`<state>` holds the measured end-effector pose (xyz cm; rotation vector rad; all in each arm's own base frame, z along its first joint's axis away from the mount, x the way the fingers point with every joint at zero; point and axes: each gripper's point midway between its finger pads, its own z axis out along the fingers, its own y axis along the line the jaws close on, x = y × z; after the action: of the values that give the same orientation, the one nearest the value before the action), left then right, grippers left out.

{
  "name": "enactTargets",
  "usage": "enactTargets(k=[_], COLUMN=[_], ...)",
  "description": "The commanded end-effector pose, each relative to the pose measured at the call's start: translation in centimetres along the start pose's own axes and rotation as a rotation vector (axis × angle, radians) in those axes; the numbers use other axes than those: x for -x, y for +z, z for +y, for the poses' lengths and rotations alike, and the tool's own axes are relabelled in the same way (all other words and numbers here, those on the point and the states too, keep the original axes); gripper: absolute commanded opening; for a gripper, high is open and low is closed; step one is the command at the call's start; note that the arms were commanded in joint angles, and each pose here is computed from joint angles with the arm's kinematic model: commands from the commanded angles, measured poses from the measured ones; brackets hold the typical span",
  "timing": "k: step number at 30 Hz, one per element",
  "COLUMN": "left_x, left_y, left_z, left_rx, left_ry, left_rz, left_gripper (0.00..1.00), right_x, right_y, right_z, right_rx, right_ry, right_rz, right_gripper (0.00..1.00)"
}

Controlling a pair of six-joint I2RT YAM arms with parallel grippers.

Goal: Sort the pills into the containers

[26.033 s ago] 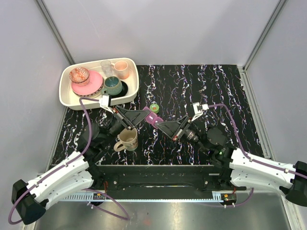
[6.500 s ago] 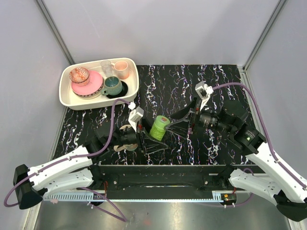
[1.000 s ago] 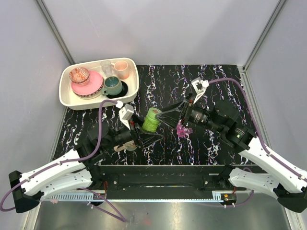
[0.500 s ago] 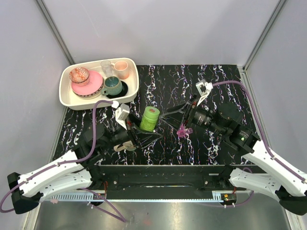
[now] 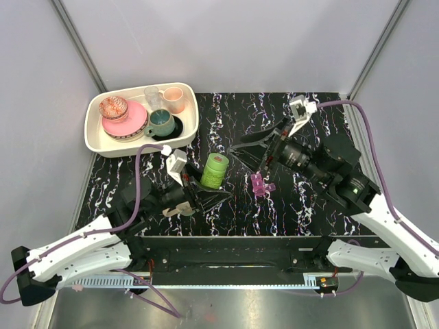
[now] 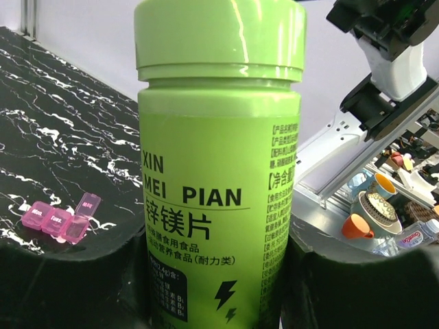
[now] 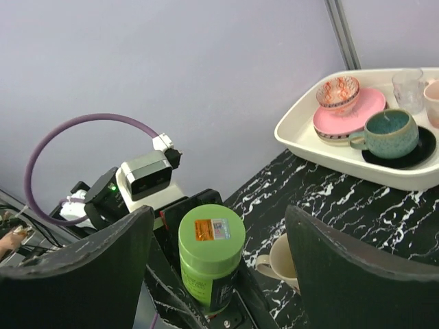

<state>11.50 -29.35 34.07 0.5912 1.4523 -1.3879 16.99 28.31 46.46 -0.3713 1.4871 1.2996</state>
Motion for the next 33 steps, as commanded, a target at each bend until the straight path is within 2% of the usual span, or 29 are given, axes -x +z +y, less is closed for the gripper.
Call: enactTargets(k=[1,15,25,33], left_x=[2.6,2.2,2.7,2.8], left_y=[0.3,0.8,1.2,1.5], left_z=[-0.8,-0.2,-0.3,-0.3], left_rx=[-0.013,0.005,0.008,0.008], left_ry=[0.03,0.028,0.03,0.032], left_rz=[-0.077,-0.064,-0.071,-0.069], left_gripper=[0.0,0.0,0.0,0.0], right_x=[-0.5,-3.5,-5.6,-6.2], right_y=[1.7,2.9,2.8,2.5], right_z=[-1.0,-0.8,-0.5,-0.8], right_rx=[-0.046,0.013,0.049,0.041], right_ry=[0.008,0.092,0.132,0.136], right_rz=[0.038,0.129,0.202,0.217], right_gripper=[0.83,0.85,0.79,0.66])
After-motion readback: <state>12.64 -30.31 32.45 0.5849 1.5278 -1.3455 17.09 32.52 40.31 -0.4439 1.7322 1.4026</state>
